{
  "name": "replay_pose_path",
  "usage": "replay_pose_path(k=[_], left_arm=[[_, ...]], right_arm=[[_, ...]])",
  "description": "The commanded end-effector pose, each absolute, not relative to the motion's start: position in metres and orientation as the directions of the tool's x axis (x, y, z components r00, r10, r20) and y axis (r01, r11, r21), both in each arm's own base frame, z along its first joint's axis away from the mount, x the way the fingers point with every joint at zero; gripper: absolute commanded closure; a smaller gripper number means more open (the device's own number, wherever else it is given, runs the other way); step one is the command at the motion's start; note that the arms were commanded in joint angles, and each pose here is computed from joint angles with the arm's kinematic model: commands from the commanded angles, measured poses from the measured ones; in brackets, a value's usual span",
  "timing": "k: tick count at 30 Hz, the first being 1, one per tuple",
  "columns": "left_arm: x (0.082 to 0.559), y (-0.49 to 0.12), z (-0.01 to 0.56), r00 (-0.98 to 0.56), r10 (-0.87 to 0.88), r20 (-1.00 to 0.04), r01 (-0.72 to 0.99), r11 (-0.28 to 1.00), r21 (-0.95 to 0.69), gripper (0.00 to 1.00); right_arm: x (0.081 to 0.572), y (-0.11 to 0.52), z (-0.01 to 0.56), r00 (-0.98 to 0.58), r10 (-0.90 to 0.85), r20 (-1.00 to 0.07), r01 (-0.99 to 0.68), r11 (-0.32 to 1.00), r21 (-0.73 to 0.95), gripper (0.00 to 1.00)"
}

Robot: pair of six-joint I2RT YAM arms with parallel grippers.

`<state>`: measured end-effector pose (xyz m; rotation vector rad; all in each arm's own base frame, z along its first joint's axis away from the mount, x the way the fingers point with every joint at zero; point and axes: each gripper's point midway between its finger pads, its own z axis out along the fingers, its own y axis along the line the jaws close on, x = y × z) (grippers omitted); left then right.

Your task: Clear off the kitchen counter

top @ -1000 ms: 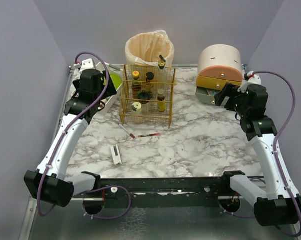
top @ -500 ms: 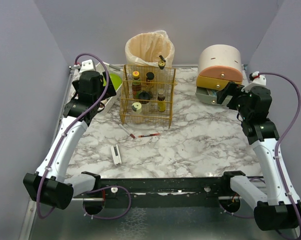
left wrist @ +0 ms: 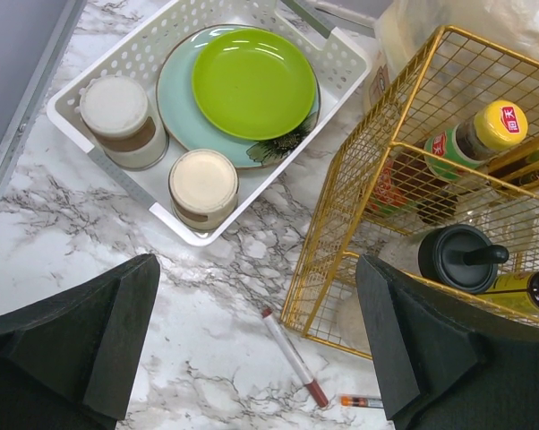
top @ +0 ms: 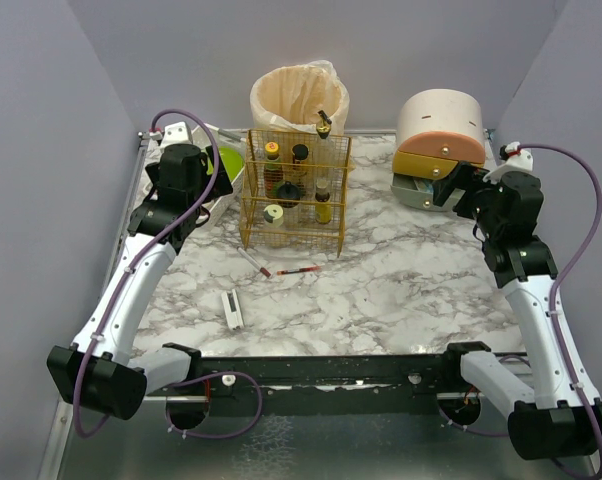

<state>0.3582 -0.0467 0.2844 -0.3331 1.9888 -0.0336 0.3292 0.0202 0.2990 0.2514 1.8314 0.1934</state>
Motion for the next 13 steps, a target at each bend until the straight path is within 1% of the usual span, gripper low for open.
replay_pose_path(k=[1, 13], left_arm=[[0.3572, -0.0396, 0.2921, -0.353, -0.262, -0.898, -0.244, 0.952, -0.182, 0.01], [0.3566, -0.0387, 0.2941, -0.341, -0.265, -0.902, -0.246, 0.951, -0.186, 0.01]], right_arm=[[0.3339, 0.0194, 0.2936, -0.264, 0.298, -0.917, 0.089, 0.955, 0.285, 0.00], [0.3359, 0.0216, 0.2957, -0.271, 0.301, -0.914, 0.081, 0.954, 0.290, 0.00]])
